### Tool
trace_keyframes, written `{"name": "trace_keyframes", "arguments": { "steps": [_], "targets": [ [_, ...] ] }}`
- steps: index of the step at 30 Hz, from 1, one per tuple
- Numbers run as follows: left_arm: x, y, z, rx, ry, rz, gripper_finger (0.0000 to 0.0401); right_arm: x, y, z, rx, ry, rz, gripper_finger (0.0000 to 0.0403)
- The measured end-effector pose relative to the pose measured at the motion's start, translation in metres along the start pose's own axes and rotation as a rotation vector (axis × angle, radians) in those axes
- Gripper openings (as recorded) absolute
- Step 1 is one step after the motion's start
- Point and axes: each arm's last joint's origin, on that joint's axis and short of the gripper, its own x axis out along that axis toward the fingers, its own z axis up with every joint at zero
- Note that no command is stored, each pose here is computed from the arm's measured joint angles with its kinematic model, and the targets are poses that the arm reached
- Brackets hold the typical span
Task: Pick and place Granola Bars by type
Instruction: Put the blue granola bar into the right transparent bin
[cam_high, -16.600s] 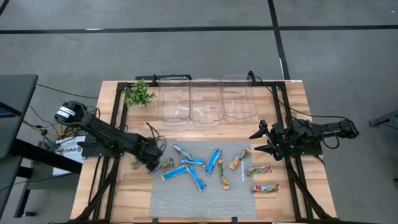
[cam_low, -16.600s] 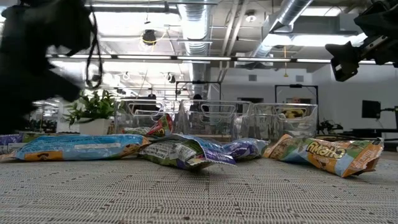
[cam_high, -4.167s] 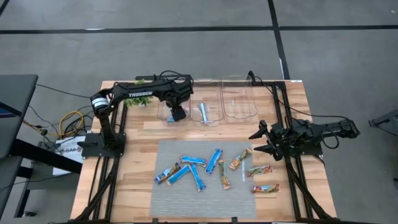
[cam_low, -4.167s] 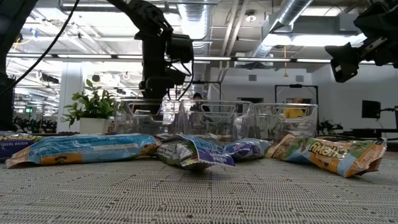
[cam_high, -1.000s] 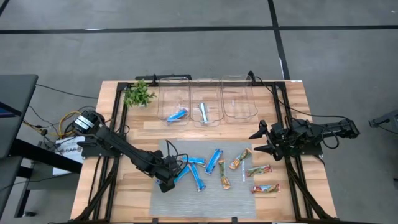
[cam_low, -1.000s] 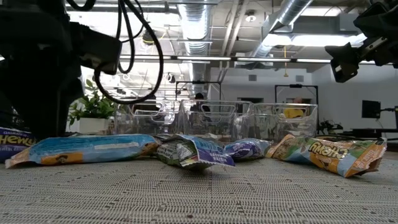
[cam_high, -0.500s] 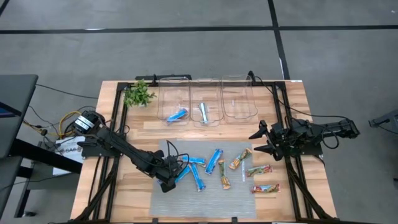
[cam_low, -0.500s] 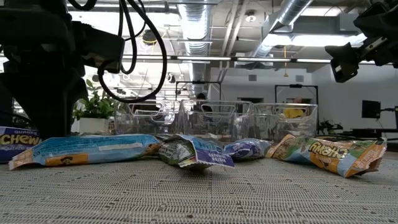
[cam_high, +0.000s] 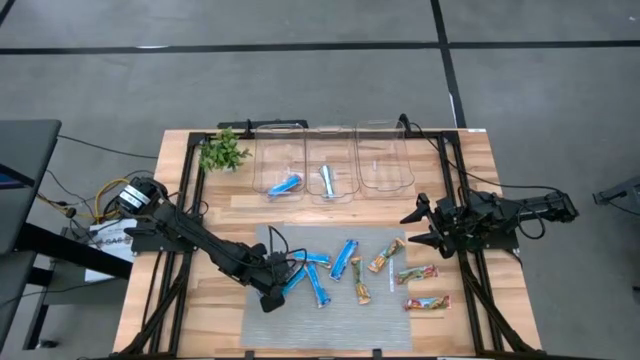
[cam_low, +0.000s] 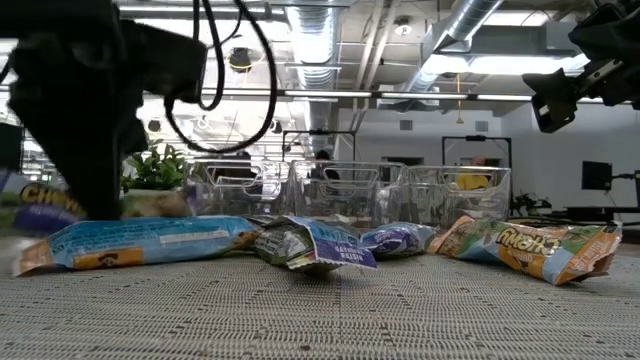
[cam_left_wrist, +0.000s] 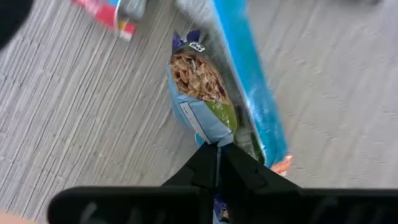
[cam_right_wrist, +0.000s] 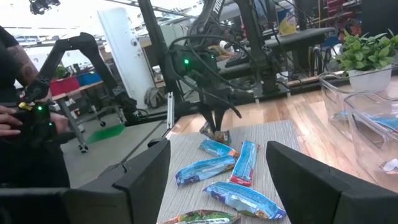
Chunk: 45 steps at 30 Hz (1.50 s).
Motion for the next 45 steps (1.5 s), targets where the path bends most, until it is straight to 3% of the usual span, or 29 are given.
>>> {"name": "trace_keyframes", "arguments": {
  "steps": [7,19,27,34,45],
  "targets": [
    [-0.026,-0.005,0.016,0.003,-0.141,-0.072,0.0013,0.000,0.000,0.000,0.000,0.000,0.000,0.0260],
    [-0.098,-0.015,0.056,0.038,-0.599,-0.431,0.0014,0.000,0.000,0.000,0.000,0.000,0.000,0.0260],
    [-0.108,-0.007,0.076,0.020,-0.722,-0.476,0.0014,0.000,0.000,0.000,0.000,0.000,0.000,0.0260],
    [-0.111,0.030,0.112,-0.066,-0.830,-0.419,0.0014,0.000,0.000,0.000,0.000,0.000,0.000,0.0260],
    [-0.122,0.123,0.168,-0.219,-1.022,-0.269,0.0014,0.000,0.000,0.000,0.000,0.001,0.000,0.0260]
  ]
}}
